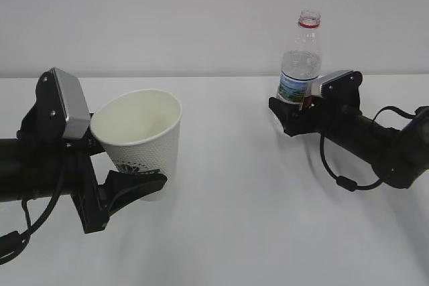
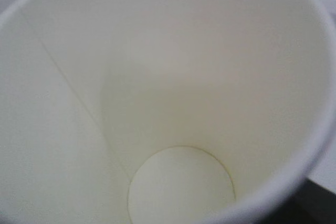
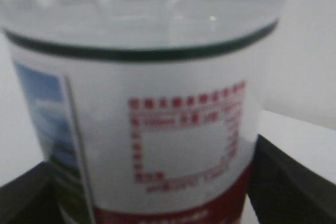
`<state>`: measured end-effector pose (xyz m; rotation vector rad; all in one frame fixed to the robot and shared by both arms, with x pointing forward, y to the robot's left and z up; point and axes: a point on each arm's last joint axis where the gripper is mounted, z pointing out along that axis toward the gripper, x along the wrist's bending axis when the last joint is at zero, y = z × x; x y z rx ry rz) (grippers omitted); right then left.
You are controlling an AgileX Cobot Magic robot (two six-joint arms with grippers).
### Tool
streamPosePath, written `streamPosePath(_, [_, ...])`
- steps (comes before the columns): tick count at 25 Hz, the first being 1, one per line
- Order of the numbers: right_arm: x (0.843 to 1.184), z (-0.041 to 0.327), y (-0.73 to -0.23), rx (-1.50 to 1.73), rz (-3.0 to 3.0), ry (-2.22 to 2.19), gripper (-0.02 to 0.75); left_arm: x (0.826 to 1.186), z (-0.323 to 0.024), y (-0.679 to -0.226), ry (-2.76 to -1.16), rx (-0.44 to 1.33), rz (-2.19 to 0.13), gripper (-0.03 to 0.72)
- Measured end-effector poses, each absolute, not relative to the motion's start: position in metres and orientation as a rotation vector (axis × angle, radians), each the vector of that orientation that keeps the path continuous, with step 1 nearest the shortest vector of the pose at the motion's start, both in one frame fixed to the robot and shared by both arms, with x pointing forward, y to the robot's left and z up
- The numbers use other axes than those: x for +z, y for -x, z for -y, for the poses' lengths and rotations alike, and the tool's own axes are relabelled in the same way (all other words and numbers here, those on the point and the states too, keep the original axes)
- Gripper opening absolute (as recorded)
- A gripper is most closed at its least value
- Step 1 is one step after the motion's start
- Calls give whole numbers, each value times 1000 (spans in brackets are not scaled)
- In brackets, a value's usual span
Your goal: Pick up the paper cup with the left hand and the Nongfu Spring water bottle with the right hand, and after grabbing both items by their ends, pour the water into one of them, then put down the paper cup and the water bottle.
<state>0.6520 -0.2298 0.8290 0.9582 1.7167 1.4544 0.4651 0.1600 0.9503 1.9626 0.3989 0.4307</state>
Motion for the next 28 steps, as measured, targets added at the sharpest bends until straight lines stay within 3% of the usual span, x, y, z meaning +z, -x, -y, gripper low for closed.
streamPosePath(4, [824,230,-654,1456,-1720,-964,643,950,-160,-465,-1964,431,-400,559])
streamPosePath(10, [825,228,-653,1469,-1740,-938,533,950,-160,-465,-1964,431,-400,558])
streamPosePath(20, [830,225,-647,1464,-1808,-902,526,951,-159,-464,-1958,422,-394,555])
streamPosePath(28, [859,225,-621,1450,-1848,-879,525,952,-150,-456,-1940,328,-370,554])
